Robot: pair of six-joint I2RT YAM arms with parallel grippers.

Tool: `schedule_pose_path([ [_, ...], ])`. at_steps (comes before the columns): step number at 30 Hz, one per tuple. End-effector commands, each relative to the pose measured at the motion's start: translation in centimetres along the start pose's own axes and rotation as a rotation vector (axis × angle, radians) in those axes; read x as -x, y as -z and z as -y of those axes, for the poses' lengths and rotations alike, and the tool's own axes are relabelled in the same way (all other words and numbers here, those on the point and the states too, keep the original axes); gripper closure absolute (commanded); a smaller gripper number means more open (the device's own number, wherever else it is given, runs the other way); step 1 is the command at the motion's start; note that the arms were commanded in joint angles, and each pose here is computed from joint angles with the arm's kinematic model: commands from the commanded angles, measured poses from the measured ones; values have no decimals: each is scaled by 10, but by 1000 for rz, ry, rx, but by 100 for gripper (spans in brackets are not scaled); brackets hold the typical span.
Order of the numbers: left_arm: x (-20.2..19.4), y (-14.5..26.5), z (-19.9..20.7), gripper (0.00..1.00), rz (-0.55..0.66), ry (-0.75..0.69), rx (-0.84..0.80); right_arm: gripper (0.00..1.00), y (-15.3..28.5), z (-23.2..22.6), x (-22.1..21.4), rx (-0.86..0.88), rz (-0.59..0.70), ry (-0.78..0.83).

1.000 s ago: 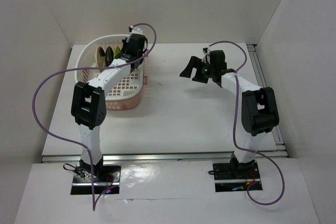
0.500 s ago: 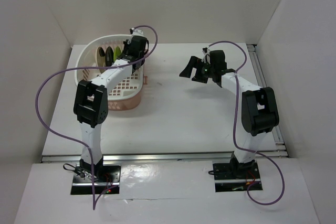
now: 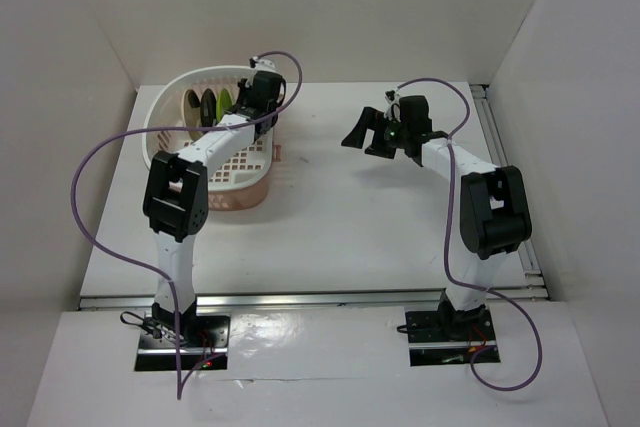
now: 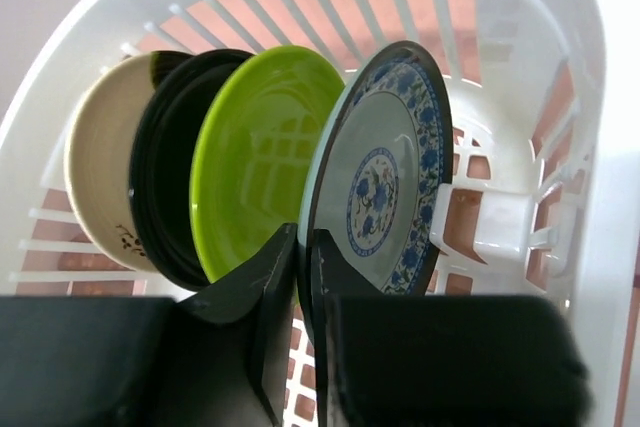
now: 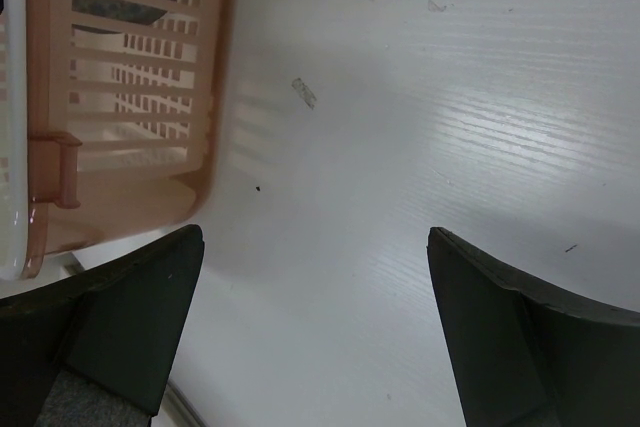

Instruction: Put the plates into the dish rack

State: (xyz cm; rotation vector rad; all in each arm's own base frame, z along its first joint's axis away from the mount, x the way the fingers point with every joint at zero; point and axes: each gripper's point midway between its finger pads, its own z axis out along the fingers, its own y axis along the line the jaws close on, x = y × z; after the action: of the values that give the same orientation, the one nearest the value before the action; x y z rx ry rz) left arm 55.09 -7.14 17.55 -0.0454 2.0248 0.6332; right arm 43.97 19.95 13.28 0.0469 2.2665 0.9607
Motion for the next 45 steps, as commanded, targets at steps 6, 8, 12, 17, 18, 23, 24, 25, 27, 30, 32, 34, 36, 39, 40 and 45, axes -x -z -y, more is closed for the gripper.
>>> schedule_pose_path([
  [6,3,-5,7,60,-6,37,-20,0,-2,-12,12,49,35,29],
  [8,3,-5,7,55,-6,37,-20,0,-2,-14,12,57,31,30],
  [12,3,-5,8,46,-6,37,-29,0,-4,-12,9,61,19,25],
  [17,20,3,3,44,24,73,-49,0,-5,-13,9,69,14,25],
  [18,20,4,3,40,24,73,-49,0,-5,-13,9,69,14,25],
  [23,32,13,-3,27,45,92,-68,0,-10,-10,5,73,2,12],
  [24,36,14,-4,27,51,98,-68,0,-10,-10,5,73,2,12],
  [25,36,14,-4,25,51,98,-68,0,-10,-10,5,73,2,12],
  [27,40,15,-5,23,58,104,-68,0,-10,-12,6,85,4,17],
  [30,47,24,-4,23,62,127,-118,0,-9,-15,10,89,11,21],
  [32,55,30,-4,23,78,151,-146,0,-9,-15,10,89,11,12],
  [34,60,35,-9,23,89,161,-146,0,-10,-14,8,89,11,12],
  [36,67,42,-14,23,100,170,-155,0,-10,-15,7,97,6,2],
  [39,76,52,-24,23,118,194,-155,0,-7,-19,10,101,13,7],
  [40,80,55,-28,22,128,202,-155,0,-7,-16,6,97,7,3],
  [45,104,96,-48,9,175,247,-225,0,-2,-11,17,3,35,47],
])
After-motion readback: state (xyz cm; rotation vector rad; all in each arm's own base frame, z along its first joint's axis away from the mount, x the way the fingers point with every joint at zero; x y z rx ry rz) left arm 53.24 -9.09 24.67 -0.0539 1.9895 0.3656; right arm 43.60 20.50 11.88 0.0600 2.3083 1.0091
